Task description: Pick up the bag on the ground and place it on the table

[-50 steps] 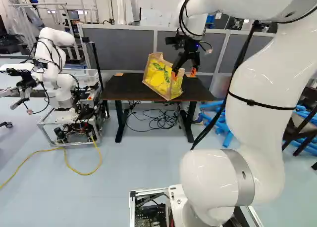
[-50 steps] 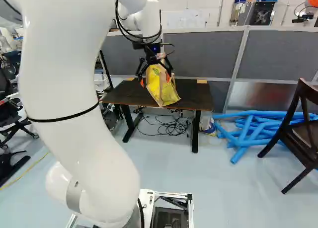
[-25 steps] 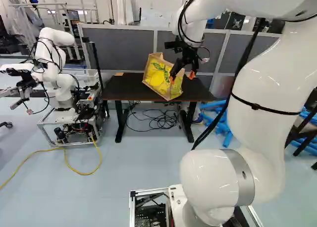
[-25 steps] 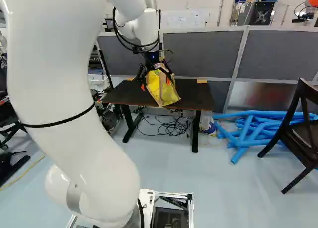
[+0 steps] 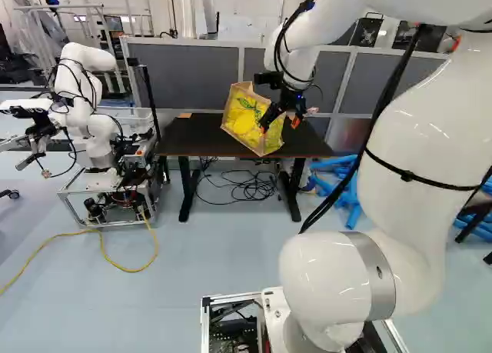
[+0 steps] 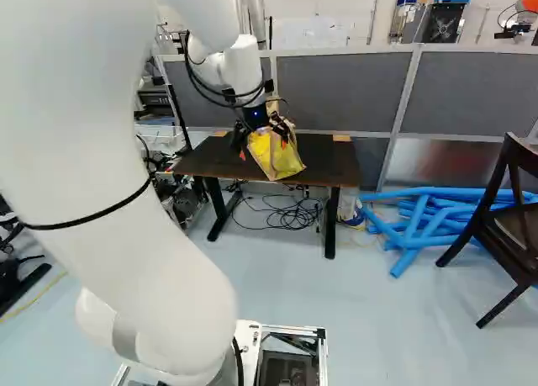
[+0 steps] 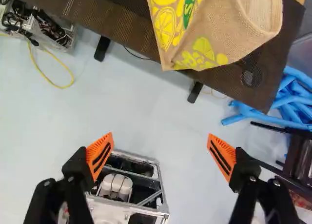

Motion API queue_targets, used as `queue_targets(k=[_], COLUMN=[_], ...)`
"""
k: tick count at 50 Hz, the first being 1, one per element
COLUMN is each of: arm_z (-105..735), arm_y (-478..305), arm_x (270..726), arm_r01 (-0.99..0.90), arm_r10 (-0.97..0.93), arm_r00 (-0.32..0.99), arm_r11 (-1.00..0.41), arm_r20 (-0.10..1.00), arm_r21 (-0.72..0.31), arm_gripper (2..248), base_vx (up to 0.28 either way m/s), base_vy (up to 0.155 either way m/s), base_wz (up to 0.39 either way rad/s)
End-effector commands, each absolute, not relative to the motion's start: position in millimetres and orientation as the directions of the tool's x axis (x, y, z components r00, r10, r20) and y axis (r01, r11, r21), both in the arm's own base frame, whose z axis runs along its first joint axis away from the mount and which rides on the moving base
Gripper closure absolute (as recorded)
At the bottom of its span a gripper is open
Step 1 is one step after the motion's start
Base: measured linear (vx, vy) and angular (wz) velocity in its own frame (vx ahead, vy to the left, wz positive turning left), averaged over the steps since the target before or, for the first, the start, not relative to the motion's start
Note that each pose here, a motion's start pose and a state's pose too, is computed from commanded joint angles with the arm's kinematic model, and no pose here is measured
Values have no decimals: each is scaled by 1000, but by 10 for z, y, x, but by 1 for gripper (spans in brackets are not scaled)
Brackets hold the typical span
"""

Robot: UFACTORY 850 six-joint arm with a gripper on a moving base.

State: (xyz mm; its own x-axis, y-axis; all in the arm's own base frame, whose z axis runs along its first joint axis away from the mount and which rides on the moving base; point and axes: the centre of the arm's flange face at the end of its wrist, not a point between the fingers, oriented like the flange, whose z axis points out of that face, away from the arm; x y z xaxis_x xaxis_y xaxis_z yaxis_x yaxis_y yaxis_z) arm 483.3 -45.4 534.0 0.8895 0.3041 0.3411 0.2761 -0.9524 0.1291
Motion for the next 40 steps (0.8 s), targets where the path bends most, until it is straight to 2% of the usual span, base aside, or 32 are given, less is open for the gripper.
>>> queue_targets(k=[40], arm_z=[4595], arm_y=[-249], arm_x=[4206], arm_r01=[124], arm_r10=[196], arm_r00=[750], arm_r11=[-980], arm_r20=[631], arm_r21=[156], arm_gripper=[3], base_vx=[0], base_vy=[0], base_wz=[0])
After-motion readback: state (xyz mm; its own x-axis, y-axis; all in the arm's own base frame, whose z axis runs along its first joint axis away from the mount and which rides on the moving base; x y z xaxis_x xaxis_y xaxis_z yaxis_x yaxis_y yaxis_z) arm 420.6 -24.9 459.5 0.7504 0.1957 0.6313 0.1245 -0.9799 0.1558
